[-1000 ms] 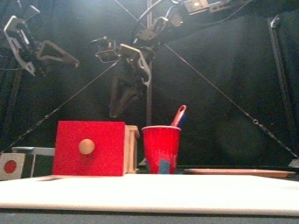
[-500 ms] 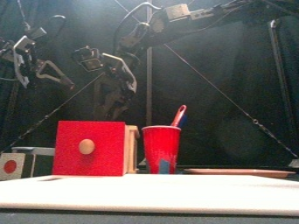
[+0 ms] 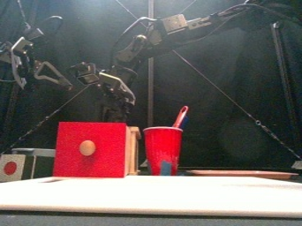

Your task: Grab cookie cutter from open drawer and place onto cutting board

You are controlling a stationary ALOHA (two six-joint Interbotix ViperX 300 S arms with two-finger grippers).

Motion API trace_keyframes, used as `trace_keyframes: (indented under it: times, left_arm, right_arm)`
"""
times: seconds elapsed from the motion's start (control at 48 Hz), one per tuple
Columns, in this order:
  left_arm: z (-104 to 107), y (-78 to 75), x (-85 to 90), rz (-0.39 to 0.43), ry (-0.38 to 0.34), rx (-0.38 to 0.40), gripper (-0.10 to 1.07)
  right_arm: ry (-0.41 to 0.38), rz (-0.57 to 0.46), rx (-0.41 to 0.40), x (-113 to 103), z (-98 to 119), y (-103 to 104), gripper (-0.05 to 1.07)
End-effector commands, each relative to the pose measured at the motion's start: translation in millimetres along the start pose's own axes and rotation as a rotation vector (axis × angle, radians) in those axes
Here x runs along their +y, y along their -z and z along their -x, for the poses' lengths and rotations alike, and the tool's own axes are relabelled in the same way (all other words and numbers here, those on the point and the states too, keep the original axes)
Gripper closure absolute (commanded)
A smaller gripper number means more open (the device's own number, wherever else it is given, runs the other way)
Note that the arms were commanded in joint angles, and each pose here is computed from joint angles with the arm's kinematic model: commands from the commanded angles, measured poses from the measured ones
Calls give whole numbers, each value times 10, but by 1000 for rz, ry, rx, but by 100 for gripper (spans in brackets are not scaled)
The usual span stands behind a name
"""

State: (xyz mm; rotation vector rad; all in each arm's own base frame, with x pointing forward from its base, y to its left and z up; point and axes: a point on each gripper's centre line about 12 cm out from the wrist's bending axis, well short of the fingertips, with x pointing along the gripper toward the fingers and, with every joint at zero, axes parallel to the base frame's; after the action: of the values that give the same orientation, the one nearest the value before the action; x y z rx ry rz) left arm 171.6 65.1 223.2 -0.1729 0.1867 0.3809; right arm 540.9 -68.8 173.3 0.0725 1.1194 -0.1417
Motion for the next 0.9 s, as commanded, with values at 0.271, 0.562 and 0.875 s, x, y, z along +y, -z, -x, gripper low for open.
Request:
trace_keyframes:
  times: [0.271,0.562,0.875]
  left_arm:
    - [-5,-28,23,0,-13,-13,98]
    - [-1,18,30,-5,-15,-8,98]
    - [8,-72,-52,-81,33,-108,98]
  right_arm:
    - [-16,-12,-204,53,1406,-304,58]
    - [-29,-23,-26,237,1721,446,58]
    - [-13,-177,15,302,1347,1817,59]
